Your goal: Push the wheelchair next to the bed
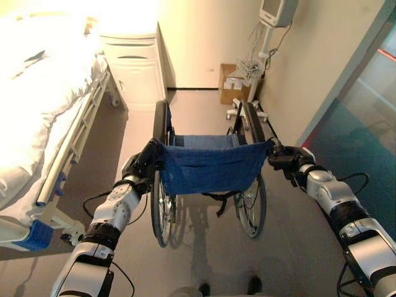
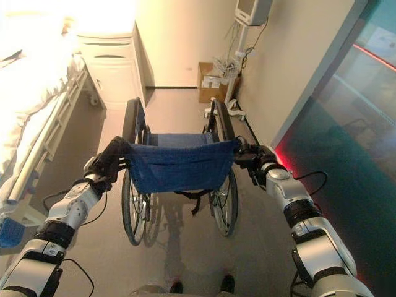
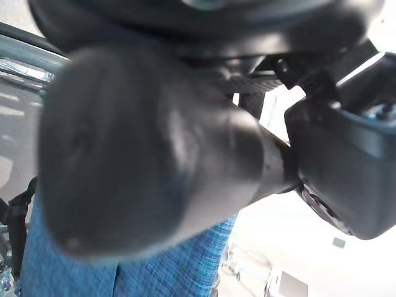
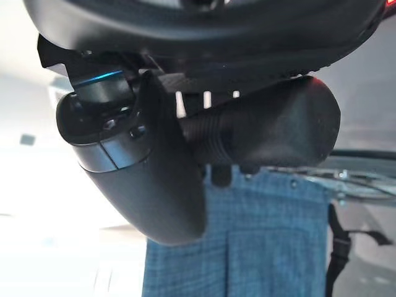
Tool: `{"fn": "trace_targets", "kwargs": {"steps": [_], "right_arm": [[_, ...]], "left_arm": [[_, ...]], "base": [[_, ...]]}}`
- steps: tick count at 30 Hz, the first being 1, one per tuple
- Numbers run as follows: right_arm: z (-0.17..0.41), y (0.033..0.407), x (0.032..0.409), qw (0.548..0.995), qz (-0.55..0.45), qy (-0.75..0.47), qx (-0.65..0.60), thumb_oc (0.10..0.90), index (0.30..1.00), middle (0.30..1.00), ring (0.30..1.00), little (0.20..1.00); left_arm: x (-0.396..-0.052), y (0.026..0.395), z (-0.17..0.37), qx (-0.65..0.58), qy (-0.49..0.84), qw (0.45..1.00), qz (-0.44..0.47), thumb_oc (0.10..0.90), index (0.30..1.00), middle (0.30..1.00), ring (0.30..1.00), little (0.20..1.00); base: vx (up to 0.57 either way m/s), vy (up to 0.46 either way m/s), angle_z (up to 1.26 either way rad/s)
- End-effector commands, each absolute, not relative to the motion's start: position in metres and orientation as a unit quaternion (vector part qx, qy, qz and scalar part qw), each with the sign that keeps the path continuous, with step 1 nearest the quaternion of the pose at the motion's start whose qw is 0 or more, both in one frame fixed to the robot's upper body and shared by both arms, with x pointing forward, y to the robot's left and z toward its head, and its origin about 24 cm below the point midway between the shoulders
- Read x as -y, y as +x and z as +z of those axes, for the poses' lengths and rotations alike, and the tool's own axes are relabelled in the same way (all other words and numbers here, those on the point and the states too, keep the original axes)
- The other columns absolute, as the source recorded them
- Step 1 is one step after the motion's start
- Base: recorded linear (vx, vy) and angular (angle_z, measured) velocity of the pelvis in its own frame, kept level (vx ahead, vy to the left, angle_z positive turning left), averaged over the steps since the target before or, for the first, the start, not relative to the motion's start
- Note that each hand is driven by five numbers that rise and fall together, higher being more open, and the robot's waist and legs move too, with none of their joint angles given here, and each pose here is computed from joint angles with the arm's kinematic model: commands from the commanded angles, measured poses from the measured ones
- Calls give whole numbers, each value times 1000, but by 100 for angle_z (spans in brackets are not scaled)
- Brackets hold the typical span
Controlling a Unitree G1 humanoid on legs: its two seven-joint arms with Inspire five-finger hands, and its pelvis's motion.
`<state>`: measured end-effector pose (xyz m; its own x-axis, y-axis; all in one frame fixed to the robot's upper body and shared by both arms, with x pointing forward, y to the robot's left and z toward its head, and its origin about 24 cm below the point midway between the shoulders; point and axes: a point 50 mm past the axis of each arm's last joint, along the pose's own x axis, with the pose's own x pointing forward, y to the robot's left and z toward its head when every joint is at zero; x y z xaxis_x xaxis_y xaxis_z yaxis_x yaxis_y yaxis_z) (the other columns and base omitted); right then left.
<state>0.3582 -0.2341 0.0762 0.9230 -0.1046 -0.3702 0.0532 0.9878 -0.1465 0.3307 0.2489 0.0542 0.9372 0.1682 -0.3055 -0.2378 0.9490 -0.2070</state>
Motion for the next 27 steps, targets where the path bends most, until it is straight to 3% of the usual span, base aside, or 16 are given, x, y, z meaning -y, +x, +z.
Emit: {"fn": "trace_targets", "kwargs": {"steps": [1,19,27], "right_arm": [[145,381,125,986,154,30,-54,400,300,300,300,300],[136,380,147,990,120,-7,-72,400,300,300,300,300],[134,382,140,989,127,-12,-81,400,300,300,300,300]], "left_arm": [[-208,359,121,-11,-113,994,-4,400,300,300,300,300],[-152,355,133,10,-141,986,-92,400,300,300,300,300],[-155,364,109,-30,-170,985,-19,400,300,300,300,300]], "base": [[184,-460,113],[108,-325,52],[202,-63,20]]}}
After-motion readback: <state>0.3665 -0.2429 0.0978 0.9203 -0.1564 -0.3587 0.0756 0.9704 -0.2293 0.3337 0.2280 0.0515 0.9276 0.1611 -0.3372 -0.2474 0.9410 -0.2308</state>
